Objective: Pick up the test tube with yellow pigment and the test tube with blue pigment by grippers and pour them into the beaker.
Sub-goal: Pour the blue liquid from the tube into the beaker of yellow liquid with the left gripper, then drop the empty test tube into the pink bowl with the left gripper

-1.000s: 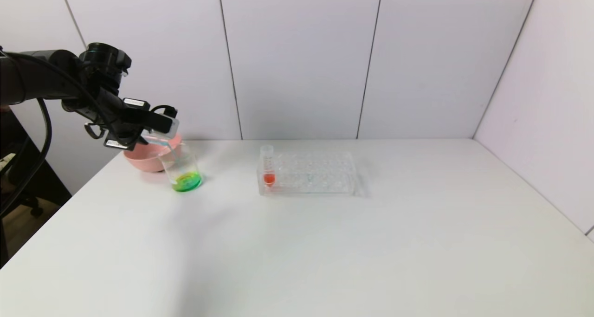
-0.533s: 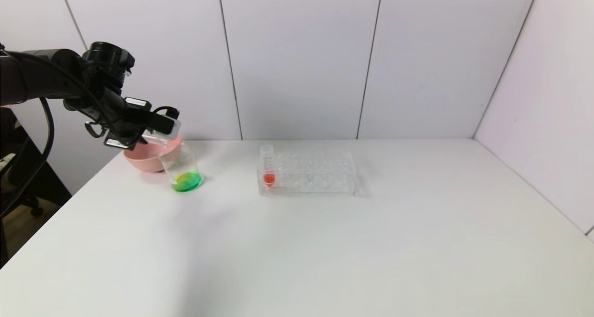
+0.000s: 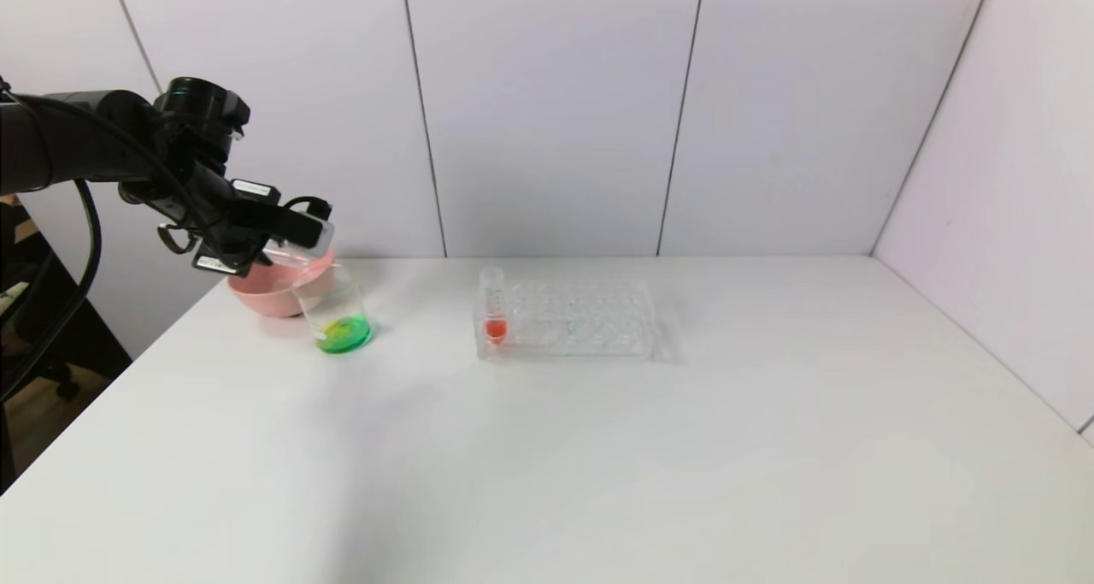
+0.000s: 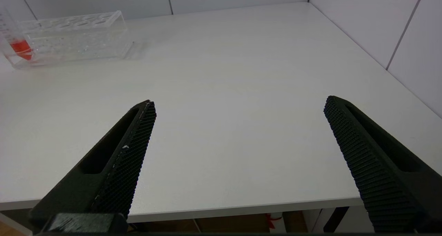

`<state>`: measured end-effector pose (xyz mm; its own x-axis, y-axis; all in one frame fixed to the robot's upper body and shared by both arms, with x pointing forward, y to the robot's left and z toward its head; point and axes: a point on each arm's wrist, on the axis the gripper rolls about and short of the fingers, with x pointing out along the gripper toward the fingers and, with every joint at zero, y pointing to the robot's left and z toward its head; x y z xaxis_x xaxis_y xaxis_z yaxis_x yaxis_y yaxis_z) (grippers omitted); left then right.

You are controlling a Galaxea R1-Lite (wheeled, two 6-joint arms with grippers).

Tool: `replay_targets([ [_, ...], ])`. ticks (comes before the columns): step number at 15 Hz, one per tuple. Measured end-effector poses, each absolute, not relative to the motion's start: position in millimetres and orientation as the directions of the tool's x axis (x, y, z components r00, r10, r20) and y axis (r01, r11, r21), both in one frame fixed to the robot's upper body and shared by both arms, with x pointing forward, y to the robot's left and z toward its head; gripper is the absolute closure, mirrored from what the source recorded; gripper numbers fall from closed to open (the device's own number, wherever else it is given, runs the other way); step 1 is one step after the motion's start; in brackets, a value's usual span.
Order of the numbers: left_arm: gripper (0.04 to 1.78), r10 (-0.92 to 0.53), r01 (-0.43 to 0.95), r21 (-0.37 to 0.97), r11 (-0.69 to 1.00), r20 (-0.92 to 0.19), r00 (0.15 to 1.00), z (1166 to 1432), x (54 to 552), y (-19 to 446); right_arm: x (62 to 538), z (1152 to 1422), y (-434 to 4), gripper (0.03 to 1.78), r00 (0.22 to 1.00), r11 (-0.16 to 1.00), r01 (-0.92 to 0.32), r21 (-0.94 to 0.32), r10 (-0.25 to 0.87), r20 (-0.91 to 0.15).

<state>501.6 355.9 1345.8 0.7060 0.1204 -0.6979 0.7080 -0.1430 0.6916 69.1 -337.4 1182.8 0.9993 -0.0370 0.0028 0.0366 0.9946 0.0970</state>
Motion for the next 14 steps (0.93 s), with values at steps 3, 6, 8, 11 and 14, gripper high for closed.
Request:
replay_targets([
  [3,1.4,0.111,0.698,0.711,-0.084,-0.69,0.715,1349,500,356,69,1183,-337,0.04,0.999,0.995,0.036,0.097,-0.036,0.003],
  [6,1.4,0.05,0.665,0.735,0.132,-0.675,0.736,1354,499,355,69,1183,-337,0.04,0.999,0.995,0.037,0.097,-0.037,0.003],
  [8,1.4,-0.035,0.624,0.71,0.327,-0.651,0.758,1359,499,357,69,1183,-337,0.04,0.999,0.995,0.037,0.097,-0.037,0.003],
  [11,1.4,-0.159,0.552,0.568,0.61,-0.595,0.788,1364,500,362,69,1183,-337,0.04,0.999,0.995,0.037,0.097,-0.037,0.003],
  [14,1.4,-0.268,0.469,0.315,0.825,-0.514,0.815,1371,504,370,69,1183,-337,0.04,0.999,0.995,0.037,0.097,-0.037,0.003],
])
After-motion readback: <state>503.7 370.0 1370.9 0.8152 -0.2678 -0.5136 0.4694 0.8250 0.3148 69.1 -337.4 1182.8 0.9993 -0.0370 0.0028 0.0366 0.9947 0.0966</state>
